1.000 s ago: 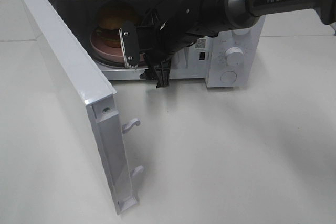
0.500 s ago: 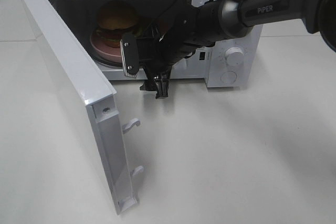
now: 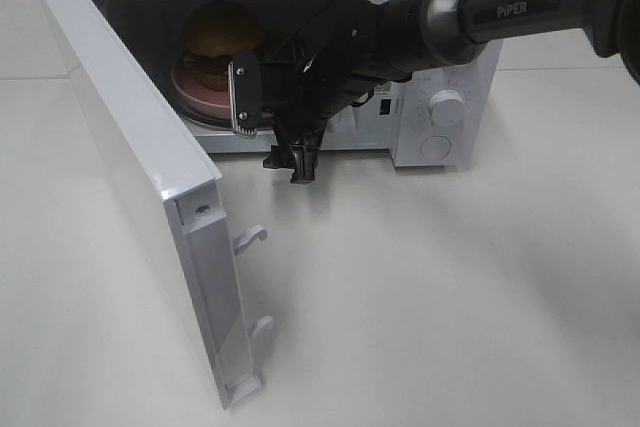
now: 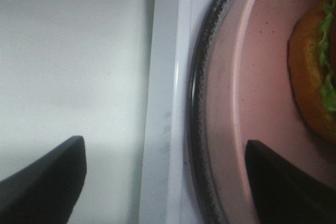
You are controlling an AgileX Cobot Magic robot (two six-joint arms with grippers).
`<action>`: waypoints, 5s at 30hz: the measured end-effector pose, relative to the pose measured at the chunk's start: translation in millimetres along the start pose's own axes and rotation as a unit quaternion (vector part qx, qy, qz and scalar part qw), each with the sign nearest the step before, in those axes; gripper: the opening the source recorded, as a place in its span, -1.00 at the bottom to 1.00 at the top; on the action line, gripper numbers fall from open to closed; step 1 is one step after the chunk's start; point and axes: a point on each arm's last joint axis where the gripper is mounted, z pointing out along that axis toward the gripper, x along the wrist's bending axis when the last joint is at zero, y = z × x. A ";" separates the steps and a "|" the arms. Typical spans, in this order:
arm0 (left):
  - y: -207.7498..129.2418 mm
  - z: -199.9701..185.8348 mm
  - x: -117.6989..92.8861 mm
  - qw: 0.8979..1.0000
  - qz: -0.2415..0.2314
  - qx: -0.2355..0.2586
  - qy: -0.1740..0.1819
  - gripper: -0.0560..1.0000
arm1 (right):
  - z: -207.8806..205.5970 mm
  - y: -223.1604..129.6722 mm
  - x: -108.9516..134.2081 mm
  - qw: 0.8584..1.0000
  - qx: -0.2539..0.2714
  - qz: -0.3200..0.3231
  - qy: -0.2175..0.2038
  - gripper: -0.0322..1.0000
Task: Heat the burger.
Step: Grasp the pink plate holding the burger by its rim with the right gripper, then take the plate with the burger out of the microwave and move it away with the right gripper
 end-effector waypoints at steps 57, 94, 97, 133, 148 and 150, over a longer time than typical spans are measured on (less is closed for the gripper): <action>0.0 0.0 0.0 1.000 0.000 0.000 0.000 0.98 | -9.0 -15.5 -9.4 0.996 0.073 -0.045 -0.022 -0.09; 0.0 0.0 0.0 1.000 0.000 0.000 0.000 0.98 | -61.7 7.7 -0.5 0.993 0.043 -0.061 0.091 -0.83; 0.0 0.0 0.0 1.000 0.000 0.000 0.000 0.98 | -65.6 6.1 4.3 0.992 0.043 -0.074 0.092 -0.83; 0.0 0.0 0.0 1.000 0.000 0.000 0.000 0.98 | -141.7 -13.5 64.0 0.991 0.023 -0.107 0.081 -0.80; 0.0 0.0 0.0 1.000 0.000 0.000 0.000 0.98 | -170.6 -39.4 113.2 0.987 0.058 -0.146 0.034 -0.78; 0.0 0.0 0.0 1.000 0.000 0.000 0.000 0.98 | -177.3 -42.4 121.6 0.986 0.061 -0.152 0.026 -0.78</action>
